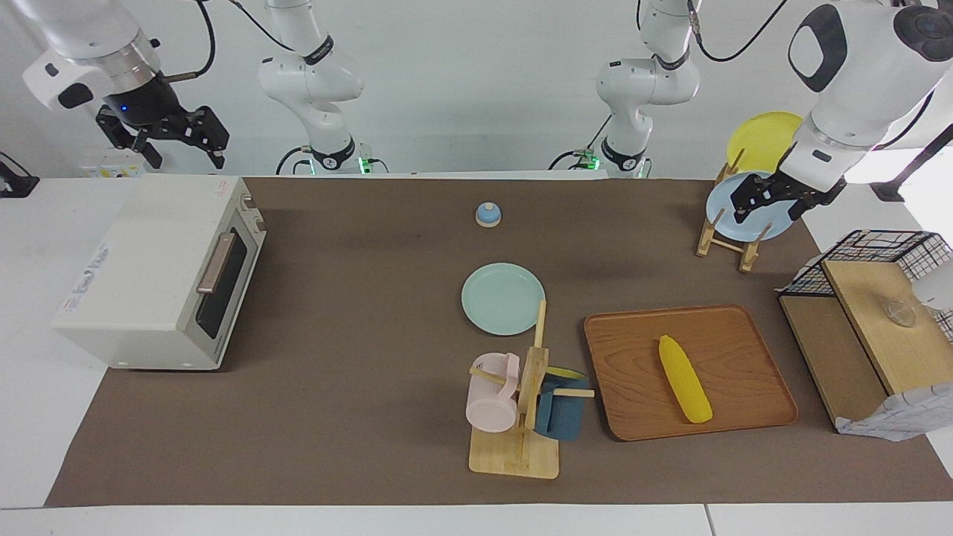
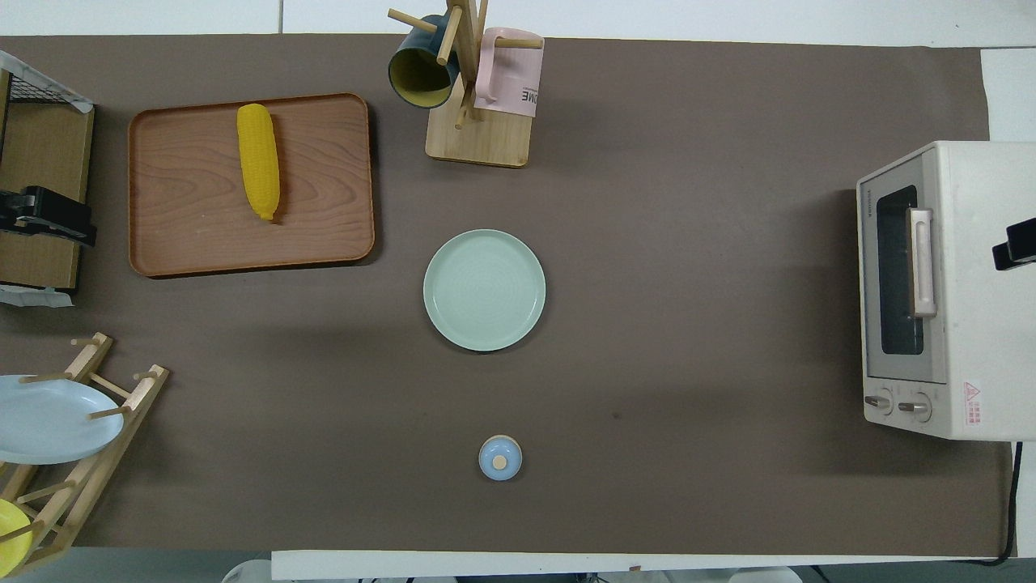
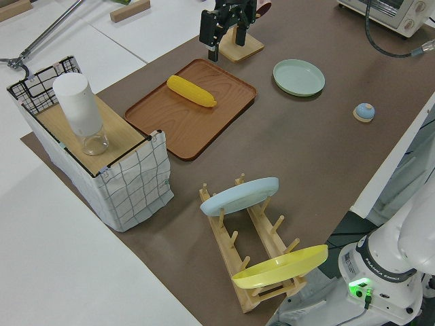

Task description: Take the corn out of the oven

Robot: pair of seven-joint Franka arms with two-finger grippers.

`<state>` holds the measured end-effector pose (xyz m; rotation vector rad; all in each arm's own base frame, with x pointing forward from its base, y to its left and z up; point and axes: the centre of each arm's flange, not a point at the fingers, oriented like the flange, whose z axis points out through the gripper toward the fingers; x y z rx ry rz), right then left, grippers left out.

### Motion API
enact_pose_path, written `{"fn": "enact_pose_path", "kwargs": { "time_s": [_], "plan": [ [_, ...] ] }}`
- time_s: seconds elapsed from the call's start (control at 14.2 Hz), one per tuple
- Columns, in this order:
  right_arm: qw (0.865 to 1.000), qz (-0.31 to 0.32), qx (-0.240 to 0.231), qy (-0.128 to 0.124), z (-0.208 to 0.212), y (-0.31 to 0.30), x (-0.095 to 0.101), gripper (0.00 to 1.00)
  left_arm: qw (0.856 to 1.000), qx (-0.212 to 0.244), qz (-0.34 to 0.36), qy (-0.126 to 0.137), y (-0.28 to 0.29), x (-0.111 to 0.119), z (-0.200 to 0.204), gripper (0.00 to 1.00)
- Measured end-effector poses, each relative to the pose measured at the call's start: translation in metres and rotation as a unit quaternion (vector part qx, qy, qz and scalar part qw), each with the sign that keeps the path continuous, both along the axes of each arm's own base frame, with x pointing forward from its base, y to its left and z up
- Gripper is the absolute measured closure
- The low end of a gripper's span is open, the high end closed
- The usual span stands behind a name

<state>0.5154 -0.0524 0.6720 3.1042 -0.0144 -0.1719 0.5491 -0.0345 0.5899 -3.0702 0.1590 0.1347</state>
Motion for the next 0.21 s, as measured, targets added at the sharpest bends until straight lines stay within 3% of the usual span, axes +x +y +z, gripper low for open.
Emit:
{"fn": "enact_pose_path", "kwargs": {
  "time_s": [0.21],
  "plan": [
    [1.000, -0.001, 0.000, 0.002, -0.0005, -0.0014, -0.0007, 0.00, 1.000, 0.000, 0.000, 0.000, 0.0001, 0.0000, 0.0001, 0.00]
  ]
}}
